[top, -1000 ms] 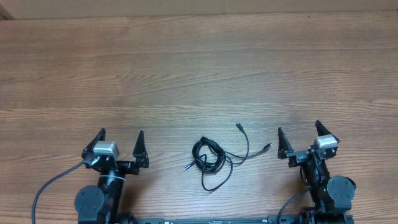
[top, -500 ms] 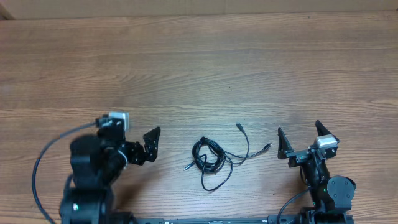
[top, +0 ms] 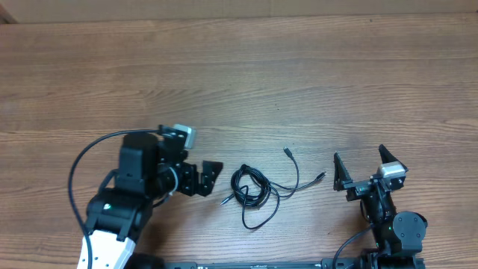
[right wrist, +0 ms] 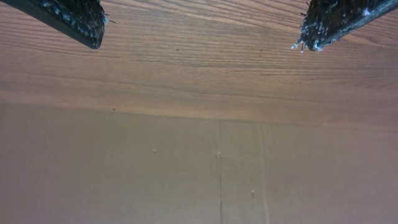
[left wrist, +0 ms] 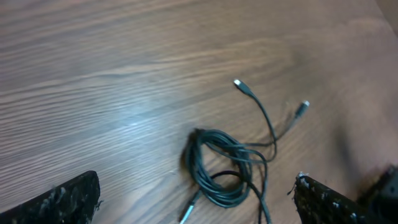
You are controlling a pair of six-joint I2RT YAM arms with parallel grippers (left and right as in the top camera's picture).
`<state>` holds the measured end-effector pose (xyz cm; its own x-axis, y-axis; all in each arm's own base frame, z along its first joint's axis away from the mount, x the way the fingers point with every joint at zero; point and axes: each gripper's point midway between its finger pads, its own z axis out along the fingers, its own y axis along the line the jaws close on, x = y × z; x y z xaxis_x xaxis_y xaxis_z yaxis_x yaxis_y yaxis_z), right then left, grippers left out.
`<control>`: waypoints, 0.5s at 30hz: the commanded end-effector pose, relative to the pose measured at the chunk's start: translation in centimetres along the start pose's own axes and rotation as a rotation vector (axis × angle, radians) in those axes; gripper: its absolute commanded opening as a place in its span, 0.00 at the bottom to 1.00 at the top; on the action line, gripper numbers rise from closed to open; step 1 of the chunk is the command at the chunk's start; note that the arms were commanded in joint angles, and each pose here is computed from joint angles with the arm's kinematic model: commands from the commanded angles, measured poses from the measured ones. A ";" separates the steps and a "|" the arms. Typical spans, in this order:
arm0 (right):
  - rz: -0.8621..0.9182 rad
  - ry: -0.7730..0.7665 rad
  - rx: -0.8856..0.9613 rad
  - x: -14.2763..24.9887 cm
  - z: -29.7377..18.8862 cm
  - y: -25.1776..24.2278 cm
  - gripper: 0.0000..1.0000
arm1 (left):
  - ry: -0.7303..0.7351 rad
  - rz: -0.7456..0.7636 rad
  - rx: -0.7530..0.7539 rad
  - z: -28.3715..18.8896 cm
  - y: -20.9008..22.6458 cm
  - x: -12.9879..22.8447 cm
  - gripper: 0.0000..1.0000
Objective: Untangle cables
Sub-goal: 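Move the left gripper forward toward the coiled black cable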
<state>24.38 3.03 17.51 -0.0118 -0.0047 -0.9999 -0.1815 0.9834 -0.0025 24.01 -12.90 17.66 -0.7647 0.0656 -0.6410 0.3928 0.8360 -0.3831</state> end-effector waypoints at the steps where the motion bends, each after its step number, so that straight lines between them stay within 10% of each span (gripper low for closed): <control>1: -0.003 -0.004 0.009 0.2 0.0 -0.2 1.00 | -0.001 0.056 0.063 0.6 -2.0 -0.9 0.99; 15: -0.003 -0.004 0.009 0.2 0.0 -0.2 1.00 | 0.160 -0.199 0.116 4.1 -2.1 1.1 1.00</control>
<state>24.38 3.03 17.52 -0.0114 -0.0047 -0.9999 -0.1819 0.9833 -0.0026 24.13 -16.11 14.94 -0.8758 0.0302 -0.4818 0.3169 0.7888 -0.5266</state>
